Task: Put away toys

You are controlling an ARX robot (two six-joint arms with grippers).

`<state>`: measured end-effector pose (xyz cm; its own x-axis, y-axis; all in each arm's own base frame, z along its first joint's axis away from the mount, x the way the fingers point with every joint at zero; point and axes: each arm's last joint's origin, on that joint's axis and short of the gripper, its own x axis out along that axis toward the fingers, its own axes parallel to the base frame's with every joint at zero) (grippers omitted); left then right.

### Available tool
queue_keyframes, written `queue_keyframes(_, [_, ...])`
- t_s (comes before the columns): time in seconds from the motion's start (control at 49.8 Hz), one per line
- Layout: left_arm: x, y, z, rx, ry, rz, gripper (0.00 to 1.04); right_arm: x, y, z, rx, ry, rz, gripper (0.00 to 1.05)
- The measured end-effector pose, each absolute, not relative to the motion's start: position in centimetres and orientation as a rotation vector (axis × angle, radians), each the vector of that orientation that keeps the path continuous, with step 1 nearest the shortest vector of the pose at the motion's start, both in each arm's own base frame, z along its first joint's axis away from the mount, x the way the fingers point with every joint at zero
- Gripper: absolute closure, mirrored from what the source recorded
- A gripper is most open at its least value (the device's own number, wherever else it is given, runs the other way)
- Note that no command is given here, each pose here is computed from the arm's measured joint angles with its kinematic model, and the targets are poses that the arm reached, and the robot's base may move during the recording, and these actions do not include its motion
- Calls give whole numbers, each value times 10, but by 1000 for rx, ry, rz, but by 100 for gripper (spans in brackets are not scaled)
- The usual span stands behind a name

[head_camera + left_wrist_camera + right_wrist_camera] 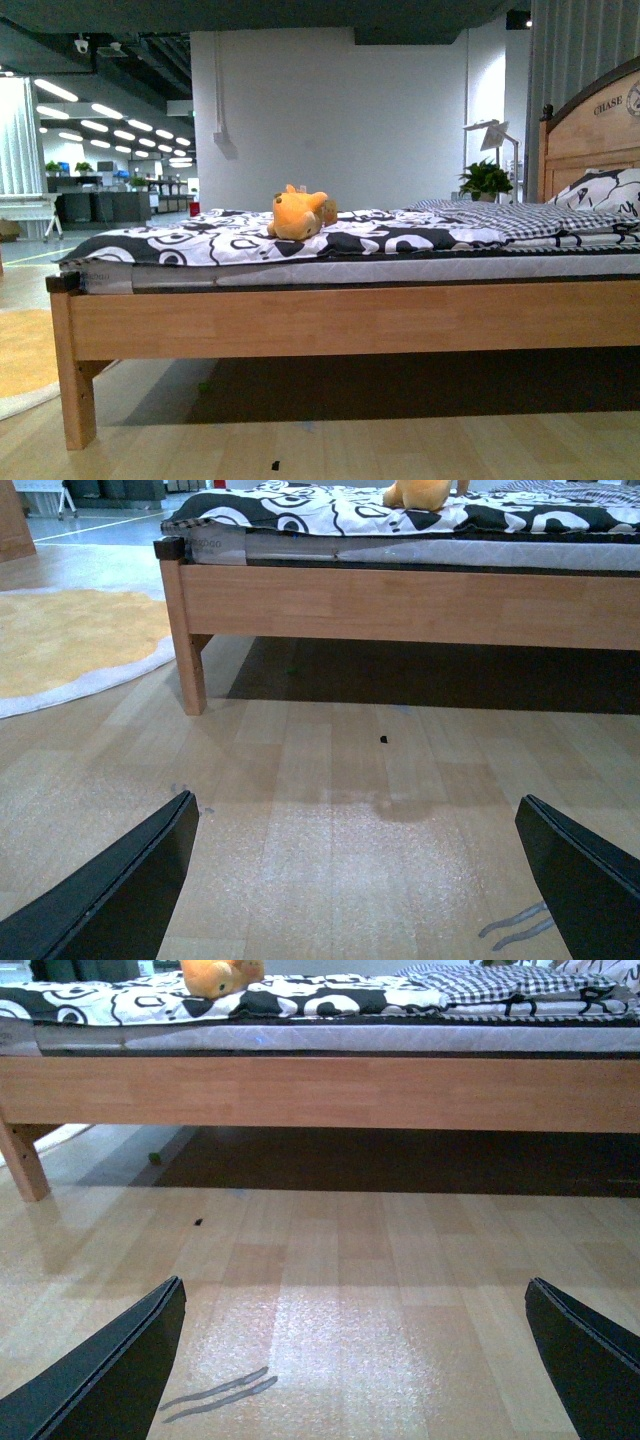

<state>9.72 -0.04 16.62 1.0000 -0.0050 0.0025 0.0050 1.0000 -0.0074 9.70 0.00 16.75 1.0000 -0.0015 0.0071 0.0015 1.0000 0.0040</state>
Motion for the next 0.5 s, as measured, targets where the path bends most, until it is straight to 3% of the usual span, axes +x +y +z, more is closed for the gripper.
queue_keyframes(0.502, [97,0,166,-7,-2,-5,6,97,0,167,4,-7,-2,0])
